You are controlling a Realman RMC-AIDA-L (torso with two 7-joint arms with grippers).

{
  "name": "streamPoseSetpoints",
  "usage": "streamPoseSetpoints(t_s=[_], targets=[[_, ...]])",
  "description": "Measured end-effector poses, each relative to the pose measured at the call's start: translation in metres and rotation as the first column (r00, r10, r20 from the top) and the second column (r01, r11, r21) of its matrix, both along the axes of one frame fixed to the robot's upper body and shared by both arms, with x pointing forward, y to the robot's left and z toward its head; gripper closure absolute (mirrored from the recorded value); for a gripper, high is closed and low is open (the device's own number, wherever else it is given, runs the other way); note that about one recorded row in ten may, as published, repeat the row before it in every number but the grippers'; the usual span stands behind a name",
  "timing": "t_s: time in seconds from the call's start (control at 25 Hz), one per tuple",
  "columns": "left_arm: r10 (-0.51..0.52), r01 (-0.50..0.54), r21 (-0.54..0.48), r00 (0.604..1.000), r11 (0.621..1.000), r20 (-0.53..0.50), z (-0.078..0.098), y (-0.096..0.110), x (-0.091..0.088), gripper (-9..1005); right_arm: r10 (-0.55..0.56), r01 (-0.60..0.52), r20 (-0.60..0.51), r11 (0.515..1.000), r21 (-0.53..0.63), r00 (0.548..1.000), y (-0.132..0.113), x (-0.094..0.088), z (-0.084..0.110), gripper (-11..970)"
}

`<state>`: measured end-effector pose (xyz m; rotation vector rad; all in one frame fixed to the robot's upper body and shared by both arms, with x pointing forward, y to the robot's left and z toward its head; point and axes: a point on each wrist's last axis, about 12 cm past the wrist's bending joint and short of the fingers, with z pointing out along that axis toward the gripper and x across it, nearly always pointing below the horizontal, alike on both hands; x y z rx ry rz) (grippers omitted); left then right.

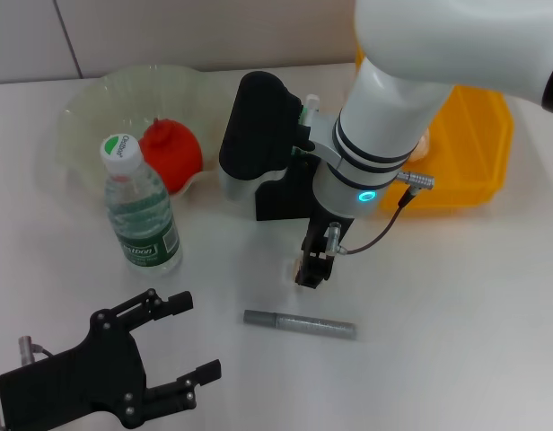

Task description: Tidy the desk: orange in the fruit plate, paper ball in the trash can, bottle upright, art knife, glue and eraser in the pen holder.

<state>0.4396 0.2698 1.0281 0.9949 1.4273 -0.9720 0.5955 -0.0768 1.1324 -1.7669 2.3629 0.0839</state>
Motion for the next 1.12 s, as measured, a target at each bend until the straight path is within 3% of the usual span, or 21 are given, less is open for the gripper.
streamPoseSetpoints(t_s=[1.12], targets=[[0.001,-0.001,0.000,1.000,1.000,0.001,-0.0002,0.0001,-0.0004,193,0.009,-0.009,-0.001,1.000,-0.012,1.000,0.0010,-0.0020,-0.0067,579]])
